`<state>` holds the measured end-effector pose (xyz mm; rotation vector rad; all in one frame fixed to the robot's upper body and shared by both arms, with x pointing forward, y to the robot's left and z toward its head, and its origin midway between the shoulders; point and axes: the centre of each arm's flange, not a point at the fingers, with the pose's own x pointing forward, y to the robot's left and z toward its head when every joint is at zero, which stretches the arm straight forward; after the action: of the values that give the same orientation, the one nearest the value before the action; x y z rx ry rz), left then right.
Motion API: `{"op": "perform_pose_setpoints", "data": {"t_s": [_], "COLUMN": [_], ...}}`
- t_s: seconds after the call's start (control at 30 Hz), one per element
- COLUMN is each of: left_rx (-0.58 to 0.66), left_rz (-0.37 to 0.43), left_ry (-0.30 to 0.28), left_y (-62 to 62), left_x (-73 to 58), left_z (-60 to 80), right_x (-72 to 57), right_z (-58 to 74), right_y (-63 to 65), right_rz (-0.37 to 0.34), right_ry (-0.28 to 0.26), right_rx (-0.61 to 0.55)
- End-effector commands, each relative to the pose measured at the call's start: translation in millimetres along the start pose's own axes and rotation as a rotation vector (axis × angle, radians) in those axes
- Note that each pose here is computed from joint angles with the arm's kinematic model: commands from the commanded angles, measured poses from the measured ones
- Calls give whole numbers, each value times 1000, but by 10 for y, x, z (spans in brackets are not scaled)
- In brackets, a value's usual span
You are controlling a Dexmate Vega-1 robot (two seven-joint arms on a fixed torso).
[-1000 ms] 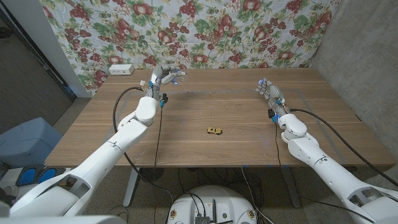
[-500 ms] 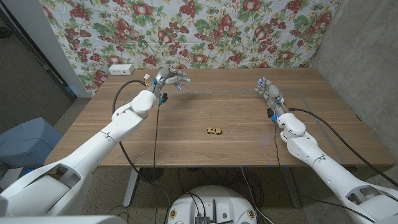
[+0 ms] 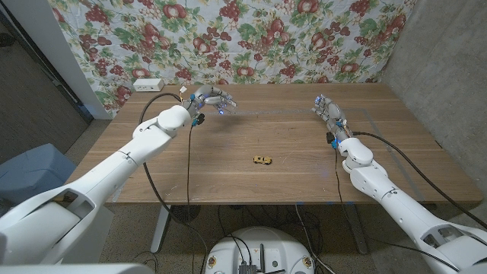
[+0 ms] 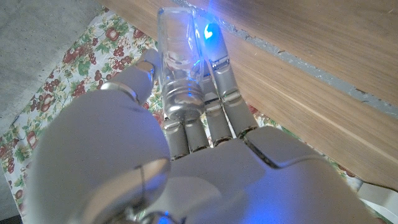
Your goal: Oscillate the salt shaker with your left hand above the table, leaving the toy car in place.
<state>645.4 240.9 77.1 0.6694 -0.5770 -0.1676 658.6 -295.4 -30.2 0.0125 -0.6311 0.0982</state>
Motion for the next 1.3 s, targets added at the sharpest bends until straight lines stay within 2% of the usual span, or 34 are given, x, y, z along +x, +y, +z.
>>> {"op": "perform_pose_setpoints", "data": {"t_s": [0.03, 0.33, 0.53, 0.9, 1.3], "left_rx": [17, 9, -25, -69, -133], "left_rz": [-29, 28, 137, 258, 403], "left_ry": [9, -10, -61, -113, -174], "left_y": [4, -9, -2, 0, -17], "left_x": [27, -20, -117, -204, -306], "left_z": [31, 47, 42, 25, 9], "right_x": [10, -9, -20, 2, -46], "right_z": [-3, -7, 3, 19, -5], "right_y": [-12, -27, -37, -41, -49], "right_rz": [2, 6, 10, 33, 12], "right_ry": [0, -2, -8, -29, -62], "right_rx": [3, 4, 7, 5, 31]}}
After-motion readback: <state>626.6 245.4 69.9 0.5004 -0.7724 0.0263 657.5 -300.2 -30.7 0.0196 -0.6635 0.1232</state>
